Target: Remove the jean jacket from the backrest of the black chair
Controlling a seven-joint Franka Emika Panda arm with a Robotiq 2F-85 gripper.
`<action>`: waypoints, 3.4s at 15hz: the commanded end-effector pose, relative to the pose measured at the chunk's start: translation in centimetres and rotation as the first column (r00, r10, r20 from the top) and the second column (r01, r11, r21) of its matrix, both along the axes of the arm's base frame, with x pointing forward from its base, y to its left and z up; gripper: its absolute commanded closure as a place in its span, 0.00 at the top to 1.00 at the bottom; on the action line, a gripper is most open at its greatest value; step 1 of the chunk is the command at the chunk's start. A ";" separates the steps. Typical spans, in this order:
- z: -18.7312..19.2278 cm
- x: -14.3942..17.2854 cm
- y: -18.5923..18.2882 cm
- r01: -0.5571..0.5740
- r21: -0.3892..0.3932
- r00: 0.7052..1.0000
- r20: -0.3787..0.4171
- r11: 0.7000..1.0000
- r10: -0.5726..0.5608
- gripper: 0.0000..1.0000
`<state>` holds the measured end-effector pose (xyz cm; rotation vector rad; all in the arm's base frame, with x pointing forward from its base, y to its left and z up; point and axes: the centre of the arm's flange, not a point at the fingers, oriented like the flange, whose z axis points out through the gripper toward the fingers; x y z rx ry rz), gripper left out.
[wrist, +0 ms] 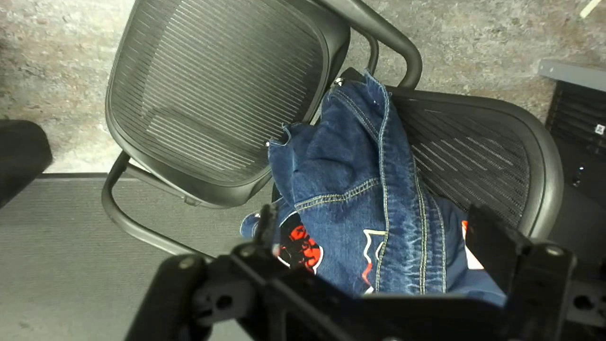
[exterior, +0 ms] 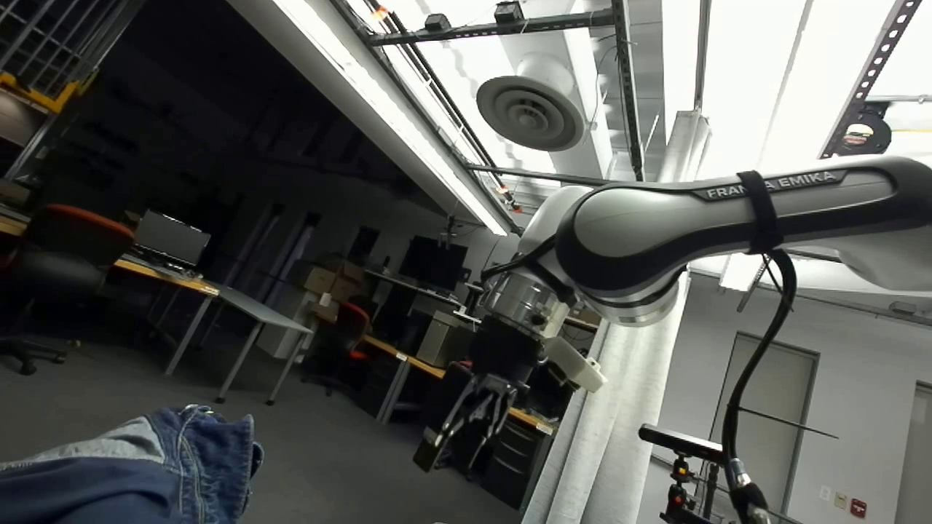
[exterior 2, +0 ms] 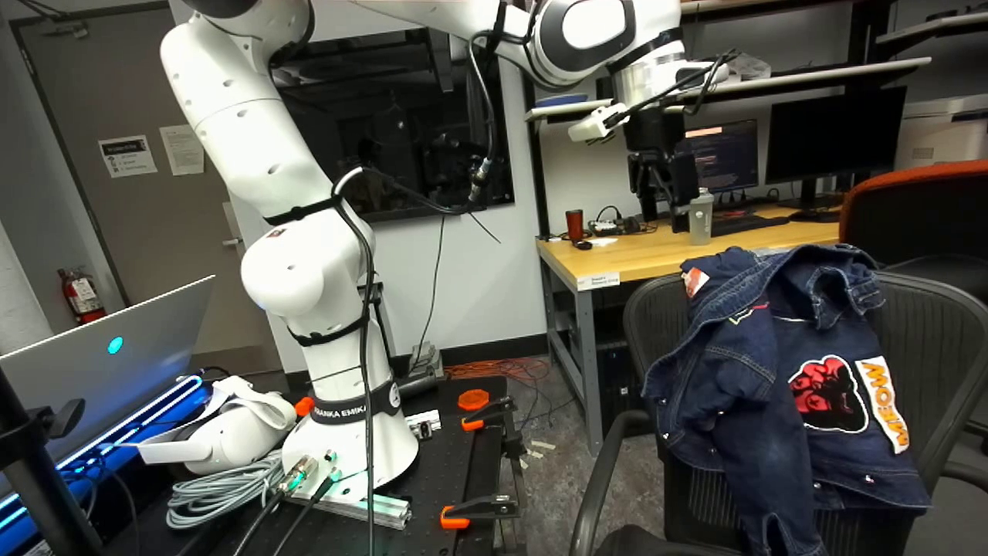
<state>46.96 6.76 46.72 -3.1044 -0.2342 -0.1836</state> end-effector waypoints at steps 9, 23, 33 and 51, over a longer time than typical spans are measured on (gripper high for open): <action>-4.0 3.4 1.9 -0.050 -0.004 0.997 -0.062 0.999 0.050 1.00; -9.2 14.7 5.4 -0.425 0.240 0.904 0.056 0.873 0.425 1.00; -10.5 17.8 5.7 -0.462 0.198 0.887 0.111 0.865 0.448 1.00; -12.2 21.2 7.8 -0.422 0.082 0.901 0.149 0.903 0.408 1.00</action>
